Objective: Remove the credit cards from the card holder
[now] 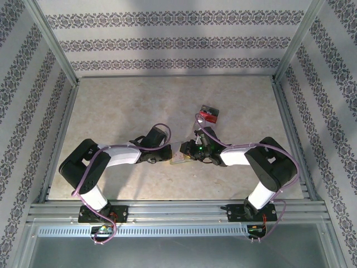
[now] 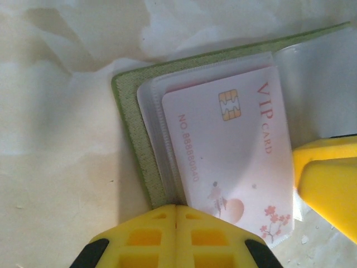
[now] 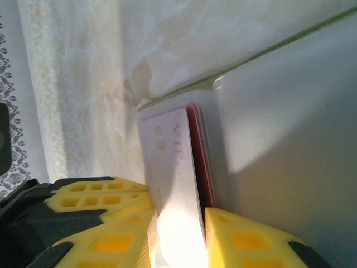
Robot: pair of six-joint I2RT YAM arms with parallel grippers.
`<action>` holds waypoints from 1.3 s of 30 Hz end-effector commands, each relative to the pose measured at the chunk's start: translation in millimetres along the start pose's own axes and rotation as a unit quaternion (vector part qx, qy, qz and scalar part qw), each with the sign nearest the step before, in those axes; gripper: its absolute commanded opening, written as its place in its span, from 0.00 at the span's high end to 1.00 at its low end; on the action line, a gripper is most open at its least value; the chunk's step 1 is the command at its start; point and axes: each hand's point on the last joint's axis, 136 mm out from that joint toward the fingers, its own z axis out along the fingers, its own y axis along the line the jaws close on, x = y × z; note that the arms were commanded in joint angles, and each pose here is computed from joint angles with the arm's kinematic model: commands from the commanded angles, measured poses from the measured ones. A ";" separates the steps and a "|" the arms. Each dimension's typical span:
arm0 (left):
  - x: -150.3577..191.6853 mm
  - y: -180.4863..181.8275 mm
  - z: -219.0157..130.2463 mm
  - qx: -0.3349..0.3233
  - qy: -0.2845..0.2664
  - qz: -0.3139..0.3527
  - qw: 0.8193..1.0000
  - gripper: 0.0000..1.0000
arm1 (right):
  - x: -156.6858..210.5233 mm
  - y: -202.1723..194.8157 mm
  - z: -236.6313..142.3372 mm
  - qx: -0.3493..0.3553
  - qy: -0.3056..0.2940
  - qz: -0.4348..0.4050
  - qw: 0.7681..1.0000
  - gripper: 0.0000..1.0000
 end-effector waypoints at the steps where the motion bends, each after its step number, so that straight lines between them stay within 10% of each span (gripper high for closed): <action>1: -12.6 -14.8 5.5 0.006 -0.012 0.043 0.999 0.98 | 18.3 61.6 -9.6 -0.107 0.038 -0.052 0.992 0.73; 39: -50.4 -23.8 5.0 0.000 -0.053 0.073 0.996 0.98 | 13.3 20.2 -5.3 -0.057 -0.014 -0.005 0.998 0.73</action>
